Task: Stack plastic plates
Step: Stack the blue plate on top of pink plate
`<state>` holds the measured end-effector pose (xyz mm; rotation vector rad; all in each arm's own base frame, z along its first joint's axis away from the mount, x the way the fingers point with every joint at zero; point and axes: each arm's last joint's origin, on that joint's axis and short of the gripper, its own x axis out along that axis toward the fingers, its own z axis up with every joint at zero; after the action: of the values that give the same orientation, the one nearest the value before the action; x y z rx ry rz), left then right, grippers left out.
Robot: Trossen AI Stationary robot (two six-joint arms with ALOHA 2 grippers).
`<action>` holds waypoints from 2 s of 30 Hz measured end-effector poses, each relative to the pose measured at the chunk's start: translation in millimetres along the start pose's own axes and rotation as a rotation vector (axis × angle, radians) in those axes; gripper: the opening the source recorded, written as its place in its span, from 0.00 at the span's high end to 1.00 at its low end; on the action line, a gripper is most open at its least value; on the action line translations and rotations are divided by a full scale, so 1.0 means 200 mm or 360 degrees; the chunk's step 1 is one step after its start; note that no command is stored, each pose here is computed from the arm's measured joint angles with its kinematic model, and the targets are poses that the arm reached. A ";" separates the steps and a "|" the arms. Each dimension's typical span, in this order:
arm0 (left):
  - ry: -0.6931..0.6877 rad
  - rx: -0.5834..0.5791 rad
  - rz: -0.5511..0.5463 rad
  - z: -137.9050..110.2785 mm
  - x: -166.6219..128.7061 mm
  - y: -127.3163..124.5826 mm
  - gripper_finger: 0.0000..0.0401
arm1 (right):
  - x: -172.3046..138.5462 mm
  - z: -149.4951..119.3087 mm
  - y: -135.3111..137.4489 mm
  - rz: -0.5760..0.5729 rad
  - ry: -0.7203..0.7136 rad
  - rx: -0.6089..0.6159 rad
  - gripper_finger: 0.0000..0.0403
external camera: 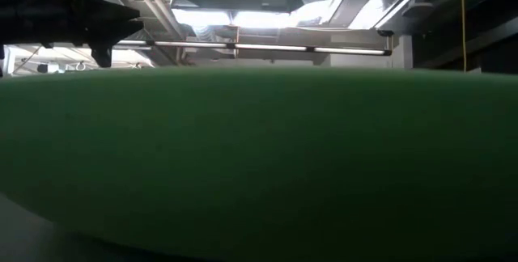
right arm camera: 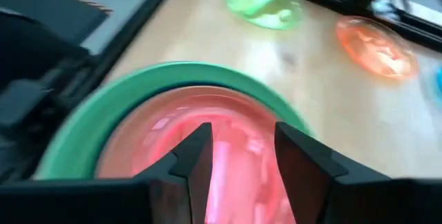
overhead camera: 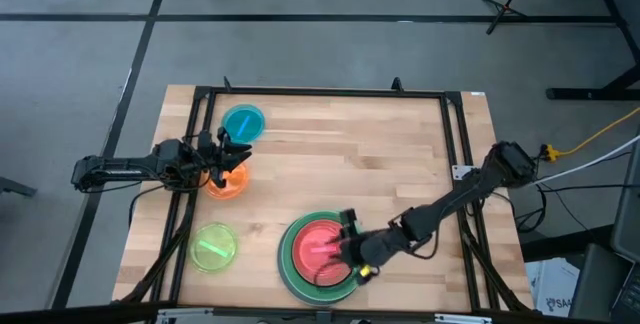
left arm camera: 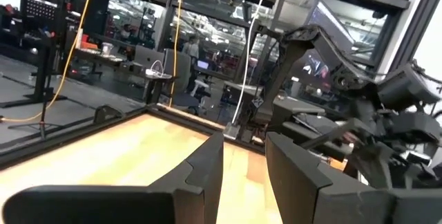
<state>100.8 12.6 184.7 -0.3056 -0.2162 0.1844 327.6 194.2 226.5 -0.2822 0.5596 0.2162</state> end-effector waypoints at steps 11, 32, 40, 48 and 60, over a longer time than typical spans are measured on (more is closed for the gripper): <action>0.0188 0.0062 0.0137 -0.06 0.01 0.03 0.74 | 0.12 -0.03 -0.20 -0.0171 -0.0200 0.0142 0.63; 0.0501 0.0117 0.0358 -0.09 0.13 0.00 0.74 | 0.35 -0.18 -0.14 -0.0199 -0.0204 -0.0007 0.63; 0.0614 0.0204 0.0457 -0.07 0.22 -0.05 0.74 | 0.12 -0.01 -0.13 -0.0251 -0.0319 -0.0188 0.63; 0.0858 0.0272 0.0582 0.02 0.38 -0.08 0.74 | -0.19 0.10 -0.23 -0.0196 -0.0348 -0.0295 0.63; 0.1131 0.0300 0.0760 0.11 0.51 0.04 0.61 | -0.59 -0.14 -0.32 -0.0274 -0.0748 -0.0341 0.63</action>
<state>192.4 46.7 221.1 -0.2150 0.5824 0.5491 234.5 110.9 281.0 -0.4695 0.0445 0.1681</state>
